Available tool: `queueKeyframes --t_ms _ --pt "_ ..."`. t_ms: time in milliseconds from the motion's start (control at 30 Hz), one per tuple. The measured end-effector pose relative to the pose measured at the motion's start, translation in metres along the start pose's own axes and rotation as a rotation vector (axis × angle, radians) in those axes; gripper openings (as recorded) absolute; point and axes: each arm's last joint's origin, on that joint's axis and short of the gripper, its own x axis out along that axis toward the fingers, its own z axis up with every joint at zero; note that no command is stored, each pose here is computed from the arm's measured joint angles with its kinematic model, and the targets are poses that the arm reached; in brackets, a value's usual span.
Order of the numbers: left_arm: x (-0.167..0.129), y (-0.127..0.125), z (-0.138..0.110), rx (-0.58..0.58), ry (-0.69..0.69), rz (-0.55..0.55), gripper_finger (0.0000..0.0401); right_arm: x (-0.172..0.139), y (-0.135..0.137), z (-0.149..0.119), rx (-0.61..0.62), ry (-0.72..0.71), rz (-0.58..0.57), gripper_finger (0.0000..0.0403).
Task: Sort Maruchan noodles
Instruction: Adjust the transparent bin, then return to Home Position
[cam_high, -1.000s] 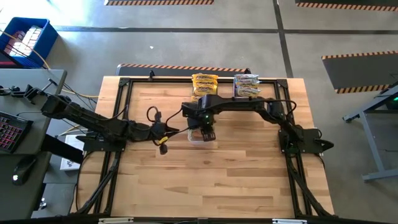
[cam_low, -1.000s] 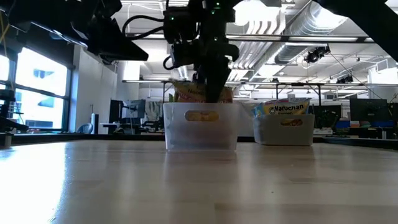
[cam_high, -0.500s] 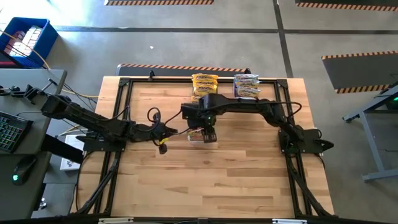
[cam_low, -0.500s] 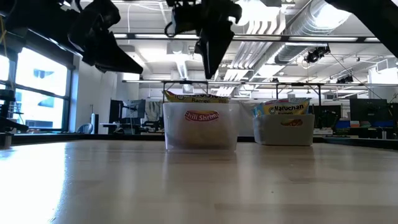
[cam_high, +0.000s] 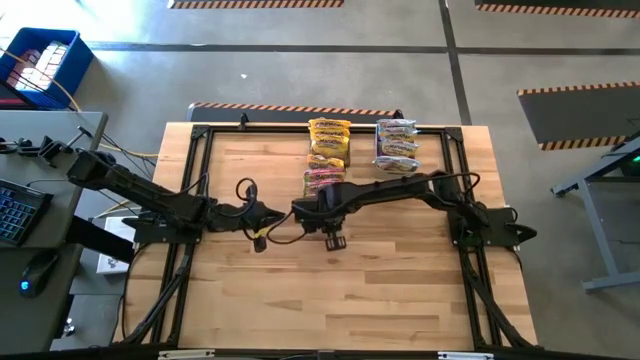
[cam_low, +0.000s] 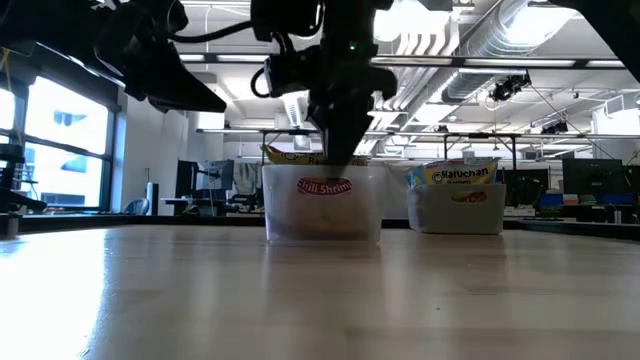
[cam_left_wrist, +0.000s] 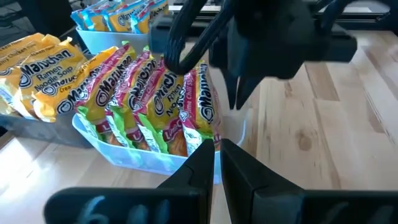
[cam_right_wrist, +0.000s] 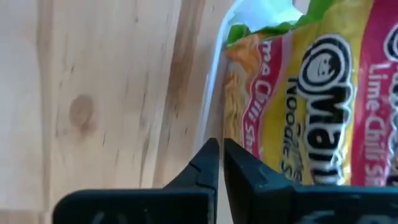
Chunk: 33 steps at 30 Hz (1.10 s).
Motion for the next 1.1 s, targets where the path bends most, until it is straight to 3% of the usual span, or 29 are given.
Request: queueKeyframes --t_ms 300,800,967,1100 --pt "0.000 0.000 0.001 -0.010 -0.007 0.004 0.0019 0.008 0.008 0.004 -0.013 -0.064 0.122 0.0001" --pt "0.000 0.000 0.002 -0.030 -0.021 0.002 0.0019 0.001 0.038 0.012 -0.013 -0.133 0.209 0.0000" --pt "0.000 0.000 0.002 -0.033 -0.024 0.006 0.0019 -0.041 0.042 0.002 -0.007 -0.195 0.153 0.0000" --pt "0.000 -0.002 0.006 -0.040 -0.050 -0.055 0.0019 -0.075 0.046 -0.017 -0.039 -0.314 0.102 0.0000"
